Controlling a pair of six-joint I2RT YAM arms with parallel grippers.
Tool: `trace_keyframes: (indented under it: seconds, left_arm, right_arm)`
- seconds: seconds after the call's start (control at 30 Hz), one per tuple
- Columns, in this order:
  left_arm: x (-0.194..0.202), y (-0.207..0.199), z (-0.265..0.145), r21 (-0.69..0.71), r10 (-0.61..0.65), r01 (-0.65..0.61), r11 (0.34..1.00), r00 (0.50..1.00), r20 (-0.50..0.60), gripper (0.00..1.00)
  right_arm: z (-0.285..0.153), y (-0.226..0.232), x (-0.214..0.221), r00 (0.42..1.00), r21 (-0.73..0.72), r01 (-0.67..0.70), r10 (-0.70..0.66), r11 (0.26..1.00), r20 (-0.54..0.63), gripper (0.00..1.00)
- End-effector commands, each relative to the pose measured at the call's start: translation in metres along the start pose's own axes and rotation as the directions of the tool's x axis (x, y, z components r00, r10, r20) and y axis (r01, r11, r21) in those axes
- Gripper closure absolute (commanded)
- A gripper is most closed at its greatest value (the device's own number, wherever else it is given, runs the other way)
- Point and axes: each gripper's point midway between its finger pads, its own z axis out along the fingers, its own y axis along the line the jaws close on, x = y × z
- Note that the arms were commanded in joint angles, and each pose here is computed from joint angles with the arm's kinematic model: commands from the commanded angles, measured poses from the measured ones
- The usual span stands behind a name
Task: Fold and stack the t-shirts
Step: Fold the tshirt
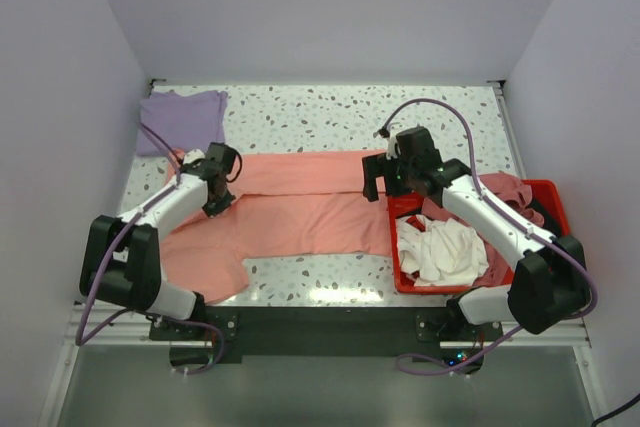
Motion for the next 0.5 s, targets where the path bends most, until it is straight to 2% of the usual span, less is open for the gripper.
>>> trace_keyframes:
  seconds: [0.0,0.23,0.27,0.33,0.47]
  left_arm:
    - [0.006,0.008,-0.005,-0.027,-0.044,0.045,0.999,0.999,0.015,1.00]
    - [0.022,0.004,-0.006,-0.013,-0.031,0.031,0.999,0.999,-0.008,0.99]
    - [0.023,0.004,-0.006,-0.014,-0.029,0.029,0.999,1.000,-0.008,0.96]
    - [0.025,0.005,-0.008,-0.018,-0.019,0.018,1.000,1.000,-0.011,0.84]
    - [0.029,0.005,-0.015,-0.003,0.001,-0.001,1.000,1.000,-0.018,0.66]
  right_arm:
    - [0.001,0.002,-0.005,1.000,-0.011,0.013,-0.012,1.000,0.022,0.01]
    - [0.002,0.001,-0.004,1.000,-0.006,0.014,-0.014,1.000,0.017,0.01]
    - [0.002,0.001,-0.004,1.000,-0.007,0.015,-0.015,1.000,0.018,0.01]
    - [0.001,0.001,-0.004,1.000,-0.006,0.014,-0.014,1.000,0.020,0.01]
    - [0.001,0.001,-0.003,1.000,-0.007,0.015,-0.015,1.000,0.018,0.01]
